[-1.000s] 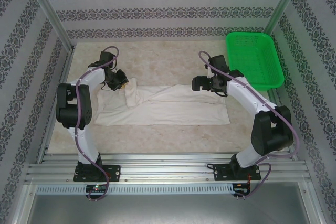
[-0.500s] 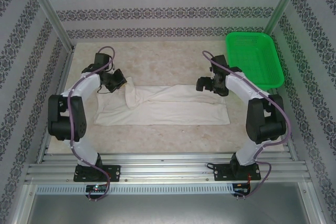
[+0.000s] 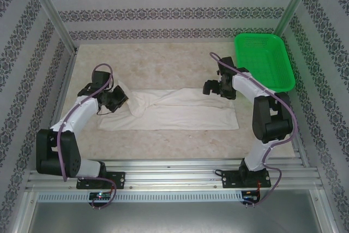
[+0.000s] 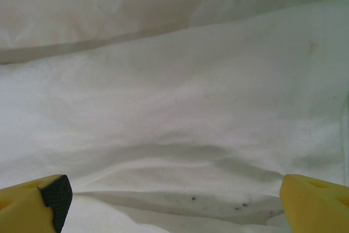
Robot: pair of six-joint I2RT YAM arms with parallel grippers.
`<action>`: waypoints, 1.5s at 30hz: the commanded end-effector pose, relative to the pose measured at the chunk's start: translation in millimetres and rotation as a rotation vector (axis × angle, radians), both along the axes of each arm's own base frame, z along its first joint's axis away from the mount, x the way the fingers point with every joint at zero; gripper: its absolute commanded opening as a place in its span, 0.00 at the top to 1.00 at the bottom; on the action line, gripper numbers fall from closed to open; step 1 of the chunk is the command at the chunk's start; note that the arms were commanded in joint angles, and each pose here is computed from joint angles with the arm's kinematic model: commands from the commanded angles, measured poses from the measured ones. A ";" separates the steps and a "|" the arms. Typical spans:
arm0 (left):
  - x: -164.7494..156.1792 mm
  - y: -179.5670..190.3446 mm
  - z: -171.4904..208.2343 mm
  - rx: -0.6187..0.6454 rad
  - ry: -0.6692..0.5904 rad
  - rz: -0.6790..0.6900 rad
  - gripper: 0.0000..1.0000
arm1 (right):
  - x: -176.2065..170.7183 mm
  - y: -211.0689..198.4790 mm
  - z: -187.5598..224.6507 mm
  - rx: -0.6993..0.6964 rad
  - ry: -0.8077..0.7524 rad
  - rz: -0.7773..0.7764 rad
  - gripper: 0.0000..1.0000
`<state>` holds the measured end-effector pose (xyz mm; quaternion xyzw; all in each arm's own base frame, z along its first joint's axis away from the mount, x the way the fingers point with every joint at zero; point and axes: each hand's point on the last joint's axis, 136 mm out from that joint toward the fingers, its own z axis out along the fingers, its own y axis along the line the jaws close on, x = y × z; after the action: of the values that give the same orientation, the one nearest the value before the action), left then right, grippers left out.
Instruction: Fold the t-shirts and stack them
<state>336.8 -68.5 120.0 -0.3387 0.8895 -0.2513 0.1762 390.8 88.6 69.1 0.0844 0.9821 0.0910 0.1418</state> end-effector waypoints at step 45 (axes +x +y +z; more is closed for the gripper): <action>-55.8 42.5 -100.0 0.243 0.298 0.162 0.98 | -1.7 14.7 -0.8 0.088 0.018 0.051 0.02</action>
<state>286.8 -28.1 24.9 -0.4244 0.8958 -0.0836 0.1024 387.9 104.3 62.5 0.0740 0.9808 0.1342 0.1207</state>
